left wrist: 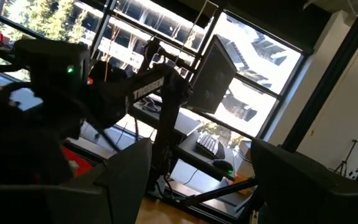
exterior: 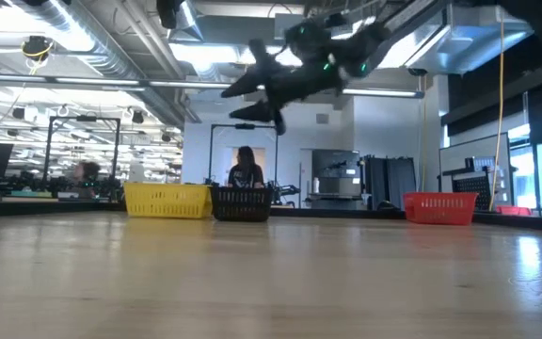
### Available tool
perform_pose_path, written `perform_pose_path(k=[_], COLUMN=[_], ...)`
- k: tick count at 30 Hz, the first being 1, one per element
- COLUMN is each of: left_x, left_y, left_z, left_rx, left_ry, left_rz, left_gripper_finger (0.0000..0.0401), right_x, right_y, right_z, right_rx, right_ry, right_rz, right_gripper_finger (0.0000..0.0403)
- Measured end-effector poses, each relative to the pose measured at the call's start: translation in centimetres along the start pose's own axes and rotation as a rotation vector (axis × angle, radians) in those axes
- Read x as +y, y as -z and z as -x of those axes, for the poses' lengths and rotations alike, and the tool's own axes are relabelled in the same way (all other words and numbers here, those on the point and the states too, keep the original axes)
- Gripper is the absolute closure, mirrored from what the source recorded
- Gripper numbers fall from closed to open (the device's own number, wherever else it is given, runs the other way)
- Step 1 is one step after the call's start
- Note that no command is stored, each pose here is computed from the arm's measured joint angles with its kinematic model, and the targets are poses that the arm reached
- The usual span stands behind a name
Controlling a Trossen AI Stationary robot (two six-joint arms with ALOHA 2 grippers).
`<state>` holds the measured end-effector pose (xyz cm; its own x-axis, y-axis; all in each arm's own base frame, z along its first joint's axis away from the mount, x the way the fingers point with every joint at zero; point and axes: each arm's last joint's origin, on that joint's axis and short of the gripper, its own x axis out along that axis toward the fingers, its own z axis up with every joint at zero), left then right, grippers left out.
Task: Sort & place blocks by color
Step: Return to Home Position
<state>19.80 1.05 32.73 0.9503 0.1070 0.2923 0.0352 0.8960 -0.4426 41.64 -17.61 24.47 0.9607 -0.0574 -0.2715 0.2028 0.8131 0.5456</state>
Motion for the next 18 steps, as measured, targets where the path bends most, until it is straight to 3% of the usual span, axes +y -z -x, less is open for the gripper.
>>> perform_pose_path(k=[4, 7, 11, 18], left_x=[0.0, 0.1, 0.1, 0.1], left_y=[0.1, 0.1, 0.1, 0.2], left_z=[0.0, 0.0, 0.0, 0.0], left_rx=[0.006, 0.014, 0.016, 0.02], left_ry=[-0.003, -0.007, -0.003, 0.0], left_rz=[-0.001, -0.001, -0.001, -0.058], left_gripper_finger=[0.0134, 0.0134, 0.0134, 0.0134], right_x=[1.7, 2.8, 3.9, 8.1], right_y=[0.1, 1.3, 5.1, 9.1], right_z=[3.1, 6.0, 10.3, 16.9], right_rx=[0.154, 0.191, 0.19, -0.012], right_ry=[0.041, 0.036, 0.035, -0.185], right_rz=[0.158, 0.196, 0.126, 0.019], right_gripper_finger=[0.0184, 0.0184, 0.0185, 0.0185])
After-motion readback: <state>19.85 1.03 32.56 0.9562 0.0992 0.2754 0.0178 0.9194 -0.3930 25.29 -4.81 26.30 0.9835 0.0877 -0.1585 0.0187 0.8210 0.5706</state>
